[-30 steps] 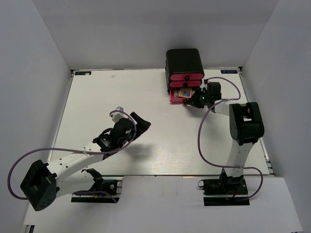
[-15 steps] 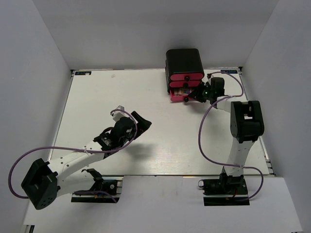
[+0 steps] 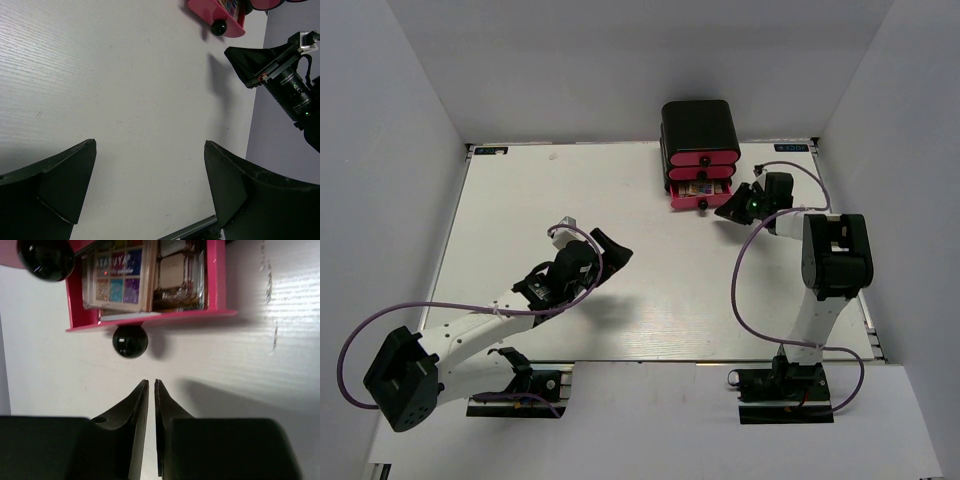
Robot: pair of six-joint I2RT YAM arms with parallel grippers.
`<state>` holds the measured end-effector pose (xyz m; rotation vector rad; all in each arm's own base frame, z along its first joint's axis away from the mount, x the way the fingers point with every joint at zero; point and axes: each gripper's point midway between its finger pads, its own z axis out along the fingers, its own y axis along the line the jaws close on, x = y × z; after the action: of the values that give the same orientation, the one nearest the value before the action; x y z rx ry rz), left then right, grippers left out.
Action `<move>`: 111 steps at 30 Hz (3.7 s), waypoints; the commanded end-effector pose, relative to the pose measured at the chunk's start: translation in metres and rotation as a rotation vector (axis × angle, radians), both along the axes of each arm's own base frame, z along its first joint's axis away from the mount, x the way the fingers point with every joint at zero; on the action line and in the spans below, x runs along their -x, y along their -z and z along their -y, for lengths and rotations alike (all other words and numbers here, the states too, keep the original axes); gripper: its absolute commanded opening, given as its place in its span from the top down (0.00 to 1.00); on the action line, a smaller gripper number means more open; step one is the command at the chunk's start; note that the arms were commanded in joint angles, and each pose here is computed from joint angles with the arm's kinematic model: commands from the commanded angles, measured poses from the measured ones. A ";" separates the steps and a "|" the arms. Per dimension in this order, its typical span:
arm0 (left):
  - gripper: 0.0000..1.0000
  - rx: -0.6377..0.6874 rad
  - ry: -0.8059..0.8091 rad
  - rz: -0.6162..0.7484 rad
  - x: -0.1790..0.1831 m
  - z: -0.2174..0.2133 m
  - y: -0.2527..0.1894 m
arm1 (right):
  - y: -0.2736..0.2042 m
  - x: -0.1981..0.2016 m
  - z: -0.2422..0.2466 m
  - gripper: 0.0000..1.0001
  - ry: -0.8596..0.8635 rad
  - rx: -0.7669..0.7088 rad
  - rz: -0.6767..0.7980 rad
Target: Organize the makeup
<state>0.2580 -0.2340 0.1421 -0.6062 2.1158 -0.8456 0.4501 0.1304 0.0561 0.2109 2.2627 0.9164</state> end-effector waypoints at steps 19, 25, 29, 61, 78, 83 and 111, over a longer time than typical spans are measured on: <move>0.02 0.000 0.023 0.019 -0.008 0.011 -0.015 | -0.008 -0.069 -0.011 0.84 0.079 -0.129 0.008; 0.02 -0.002 0.027 0.014 -0.008 0.012 -0.012 | -0.010 -0.073 -0.017 0.80 0.085 -0.189 0.012; 0.02 -0.001 0.029 0.015 -0.009 0.013 -0.012 | -0.018 -0.078 -0.021 0.77 0.073 -0.226 0.047; 0.02 -0.035 0.056 -0.006 -0.016 0.024 -0.013 | -0.009 -0.106 -0.022 0.68 0.178 -0.310 0.032; 0.02 -0.043 0.070 -0.012 -0.019 0.029 -0.010 | -0.010 -0.115 -0.021 0.65 0.228 -0.349 0.012; 0.02 -0.042 0.072 -0.007 -0.019 0.029 -0.012 | -0.012 -0.111 -0.021 0.64 0.211 -0.353 0.020; 0.02 -0.057 0.131 0.215 -0.006 0.009 -0.071 | -0.153 0.032 0.032 0.11 -0.377 0.429 0.559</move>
<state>0.2681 -0.2523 0.1928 -0.3879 2.0456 -0.8924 0.4166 0.1207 0.1948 -0.5103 1.9256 0.7709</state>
